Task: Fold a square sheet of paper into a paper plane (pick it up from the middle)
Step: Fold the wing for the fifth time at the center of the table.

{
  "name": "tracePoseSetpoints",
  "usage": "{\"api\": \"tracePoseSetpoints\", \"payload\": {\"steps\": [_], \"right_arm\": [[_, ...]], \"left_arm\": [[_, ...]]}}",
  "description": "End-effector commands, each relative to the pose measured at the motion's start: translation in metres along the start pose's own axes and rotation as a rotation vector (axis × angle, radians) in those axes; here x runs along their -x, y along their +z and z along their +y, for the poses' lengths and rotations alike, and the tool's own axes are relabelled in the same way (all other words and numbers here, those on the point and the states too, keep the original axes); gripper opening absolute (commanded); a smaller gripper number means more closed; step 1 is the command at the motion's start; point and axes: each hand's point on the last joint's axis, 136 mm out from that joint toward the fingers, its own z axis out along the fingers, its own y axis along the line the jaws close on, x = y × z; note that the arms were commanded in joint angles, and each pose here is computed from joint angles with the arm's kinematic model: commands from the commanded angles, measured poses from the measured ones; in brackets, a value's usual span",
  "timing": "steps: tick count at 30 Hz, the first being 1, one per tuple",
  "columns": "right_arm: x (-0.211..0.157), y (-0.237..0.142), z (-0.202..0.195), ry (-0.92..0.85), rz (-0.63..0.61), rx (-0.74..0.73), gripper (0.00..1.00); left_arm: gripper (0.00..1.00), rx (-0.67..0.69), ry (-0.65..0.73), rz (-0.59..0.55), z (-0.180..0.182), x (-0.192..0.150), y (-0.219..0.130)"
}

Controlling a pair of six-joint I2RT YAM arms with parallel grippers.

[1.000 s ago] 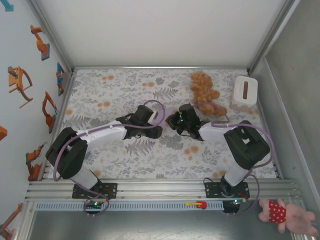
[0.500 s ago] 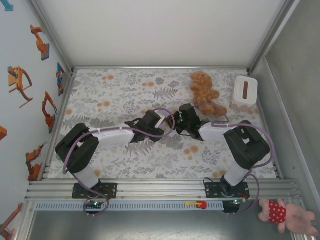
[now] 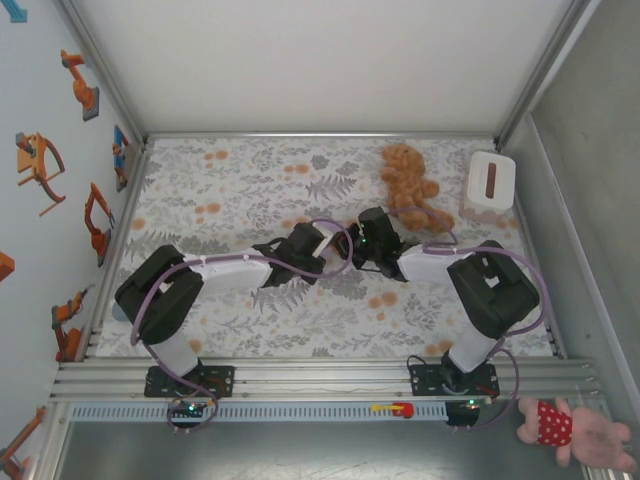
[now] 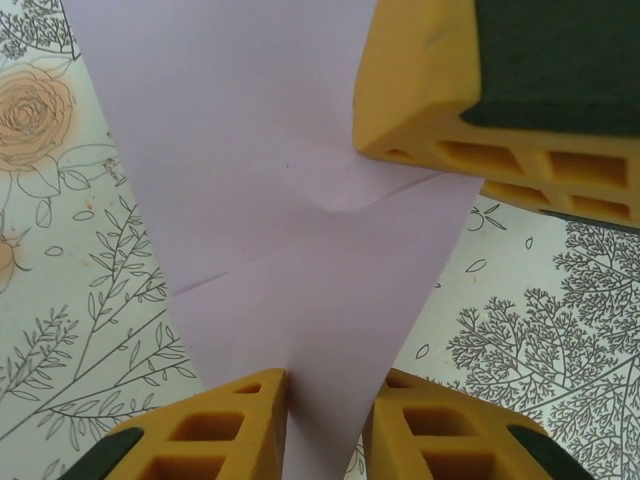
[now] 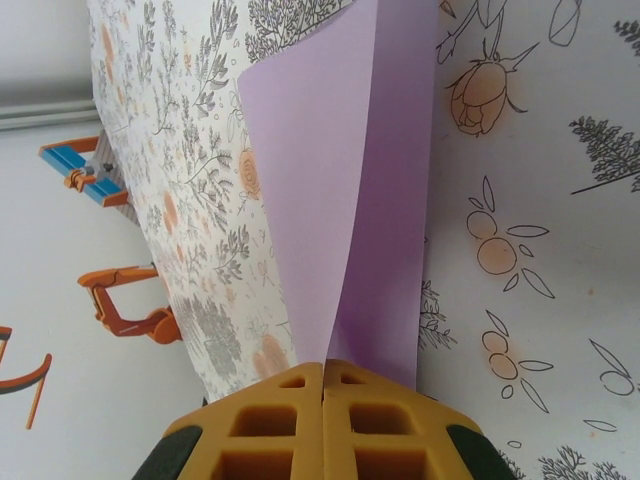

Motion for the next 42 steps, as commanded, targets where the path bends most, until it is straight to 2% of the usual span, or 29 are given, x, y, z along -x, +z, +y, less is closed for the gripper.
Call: {"api": "tracePoseSetpoints", "payload": {"steps": [1, 3, 8, 11, 18, 23, 29, 42], "right_arm": [[0.003, -0.002, -0.009, 0.002, -0.013, -0.028, 0.09], [0.007, -0.005, -0.009, -0.011, -0.024, -0.035, 0.17], [0.024, -0.021, -0.011, -0.067, -0.082, -0.082, 0.45], [0.036, -0.035, -0.013, -0.098, -0.124, -0.125, 0.51], [0.053, -0.060, -0.023, -0.165, -0.194, -0.208, 0.53], [0.053, -0.067, -0.028, -0.231, -0.196, -0.233, 0.52], [0.046, -0.067, -0.031, -0.372, -0.145, -0.249, 0.52], [0.025, -0.039, -0.017, -0.566, 0.018, -0.104, 0.57]], "left_arm": [[0.20, 0.013, 0.016, 0.008, 0.001, -0.004, 0.004], [0.16, 0.012, 0.018, 0.011, 0.001, -0.005, 0.005], [0.13, -0.002, 0.011, 0.014, -0.001, -0.008, 0.006], [0.13, -0.018, 0.006, 0.006, -0.003, -0.007, 0.004], [0.12, -0.115, -0.012, 0.017, -0.014, -0.009, 0.004], [0.09, -0.205, -0.070, 0.033, -0.018, -0.006, 0.002], [0.06, -0.329, -0.188, 0.074, -0.017, 0.001, -0.003], [0.05, -0.512, -0.376, 0.238, -0.023, 0.006, 0.000]]}}
